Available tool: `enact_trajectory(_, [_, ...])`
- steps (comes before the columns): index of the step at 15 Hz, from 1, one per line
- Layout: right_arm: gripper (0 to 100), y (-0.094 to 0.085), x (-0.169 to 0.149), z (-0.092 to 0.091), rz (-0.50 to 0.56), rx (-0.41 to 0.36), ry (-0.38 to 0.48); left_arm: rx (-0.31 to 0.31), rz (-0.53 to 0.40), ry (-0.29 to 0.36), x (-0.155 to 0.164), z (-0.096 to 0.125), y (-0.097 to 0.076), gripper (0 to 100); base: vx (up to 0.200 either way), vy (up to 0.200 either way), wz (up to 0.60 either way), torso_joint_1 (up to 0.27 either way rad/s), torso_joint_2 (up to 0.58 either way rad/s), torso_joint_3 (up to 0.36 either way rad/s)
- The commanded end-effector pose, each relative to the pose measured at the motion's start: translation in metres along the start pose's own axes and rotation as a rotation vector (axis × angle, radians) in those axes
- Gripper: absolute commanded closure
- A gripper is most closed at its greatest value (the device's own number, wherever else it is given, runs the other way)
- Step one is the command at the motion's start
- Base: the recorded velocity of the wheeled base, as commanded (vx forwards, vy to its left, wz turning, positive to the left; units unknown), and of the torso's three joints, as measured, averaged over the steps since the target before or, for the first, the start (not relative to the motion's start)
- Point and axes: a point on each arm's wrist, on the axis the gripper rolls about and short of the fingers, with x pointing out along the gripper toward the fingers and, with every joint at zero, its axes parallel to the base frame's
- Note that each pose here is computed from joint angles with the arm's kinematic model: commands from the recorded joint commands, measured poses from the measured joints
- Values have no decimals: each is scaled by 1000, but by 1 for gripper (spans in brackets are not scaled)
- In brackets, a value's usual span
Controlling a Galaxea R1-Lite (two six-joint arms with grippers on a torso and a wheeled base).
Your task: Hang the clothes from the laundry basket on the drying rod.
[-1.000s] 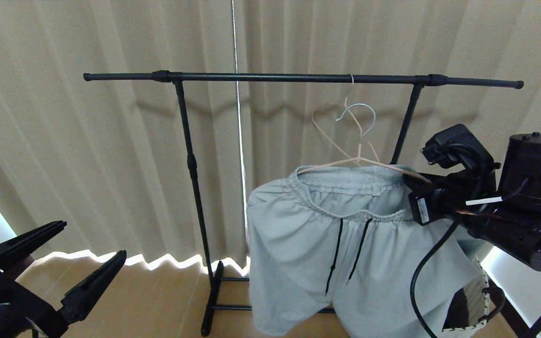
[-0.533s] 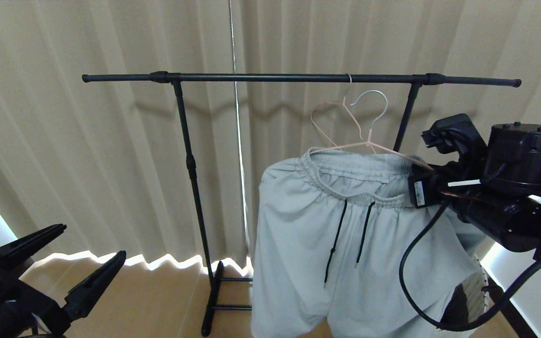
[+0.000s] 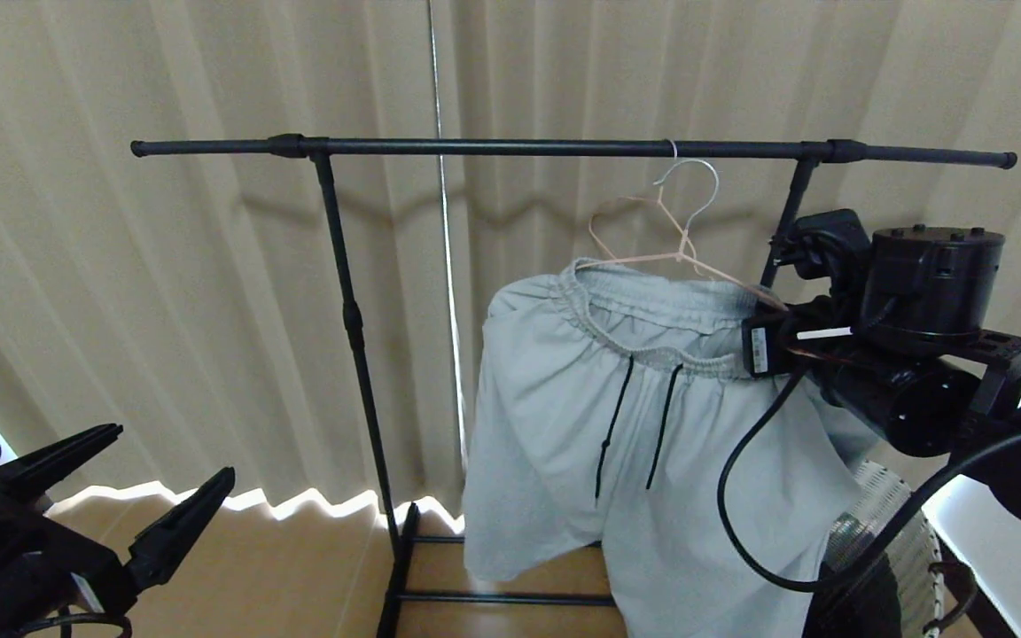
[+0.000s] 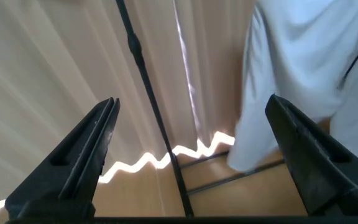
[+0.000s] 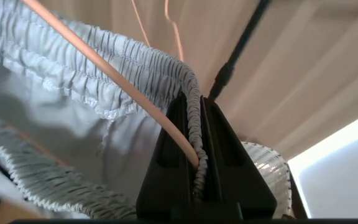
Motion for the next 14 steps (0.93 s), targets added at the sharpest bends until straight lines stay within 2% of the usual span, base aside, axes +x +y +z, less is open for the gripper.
enact_trajectory(1, [100,0,-1,2,-1,3,-6,0,1,-2,0,0,0,0,200,0,0,17,-2,2])
enact_trajectory(5, [100,2,-1,8,3,16,-28,2,4,-23,-3,3,0,0,200,0,0,7,0,4])
enact_trajectory(11, [100,6,0,10,8,18,-35,3,4,-20,-4,2,0,0,200,0,0,3,-1,1])
enact_trajectory(14, [100,7,4,7,-41,10,-19,6,2,-12,-3,1,0,0,0,0,0,0,0,0])
